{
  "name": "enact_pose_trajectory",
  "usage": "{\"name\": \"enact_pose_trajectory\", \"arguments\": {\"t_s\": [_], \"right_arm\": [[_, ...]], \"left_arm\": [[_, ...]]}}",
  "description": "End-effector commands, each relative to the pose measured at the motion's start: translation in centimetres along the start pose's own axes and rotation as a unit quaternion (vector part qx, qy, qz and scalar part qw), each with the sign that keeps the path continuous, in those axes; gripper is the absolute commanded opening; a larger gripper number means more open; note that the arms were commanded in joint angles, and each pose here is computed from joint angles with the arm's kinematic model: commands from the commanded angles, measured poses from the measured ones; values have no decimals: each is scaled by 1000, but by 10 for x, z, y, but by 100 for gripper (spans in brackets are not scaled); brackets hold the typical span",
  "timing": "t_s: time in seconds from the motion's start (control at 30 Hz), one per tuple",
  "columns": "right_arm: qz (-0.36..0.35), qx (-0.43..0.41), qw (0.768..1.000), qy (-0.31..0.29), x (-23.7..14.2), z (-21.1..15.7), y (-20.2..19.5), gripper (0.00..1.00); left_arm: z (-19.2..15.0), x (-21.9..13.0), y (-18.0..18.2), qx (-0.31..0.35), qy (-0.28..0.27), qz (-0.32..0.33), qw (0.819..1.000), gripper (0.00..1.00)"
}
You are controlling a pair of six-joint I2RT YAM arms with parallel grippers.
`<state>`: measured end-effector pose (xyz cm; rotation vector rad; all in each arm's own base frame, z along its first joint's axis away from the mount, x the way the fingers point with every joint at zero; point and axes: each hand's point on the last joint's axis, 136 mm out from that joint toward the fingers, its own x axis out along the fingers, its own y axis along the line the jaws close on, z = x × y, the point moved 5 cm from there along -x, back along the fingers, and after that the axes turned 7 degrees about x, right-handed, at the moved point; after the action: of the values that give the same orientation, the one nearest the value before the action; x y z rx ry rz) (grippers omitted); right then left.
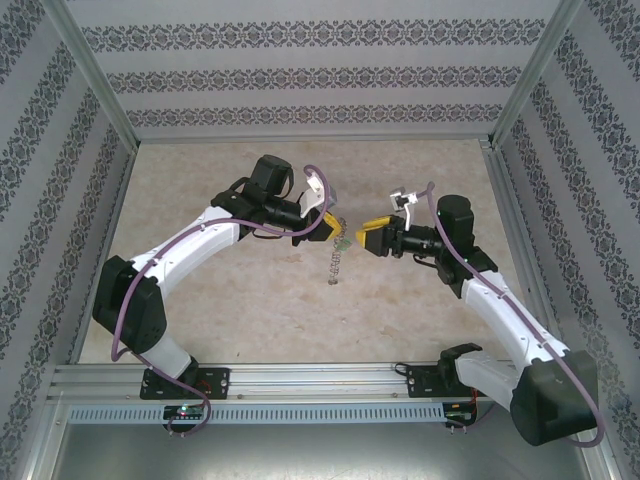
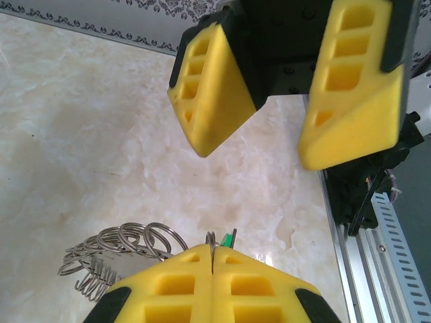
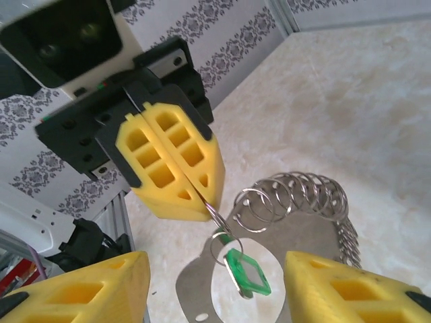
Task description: Put the keys on the keyring
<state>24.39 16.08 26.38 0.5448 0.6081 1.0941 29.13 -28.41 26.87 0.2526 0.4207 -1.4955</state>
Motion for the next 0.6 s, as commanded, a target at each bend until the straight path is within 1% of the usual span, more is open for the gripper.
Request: {"name": "enact_pose_trajectory", "arguments": {"t_s": [0.0, 0.17, 0.4, 0.57], "right_arm": [[26, -16, 999, -12, 1, 5, 7, 56], [44, -15, 999, -3, 11, 0, 6, 56], [51, -10, 999, 5, 26, -7, 1, 51], [56, -11, 998, 2, 31, -4, -2, 48]], "left_arm": [[22, -12, -7, 32, -33, -1, 999, 0], [26, -14, -9, 35, -37, -4, 999, 0], [27, -14, -11, 34, -40, -8, 999, 0], [26, -14, -11, 33, -41, -11, 999, 0]]}}
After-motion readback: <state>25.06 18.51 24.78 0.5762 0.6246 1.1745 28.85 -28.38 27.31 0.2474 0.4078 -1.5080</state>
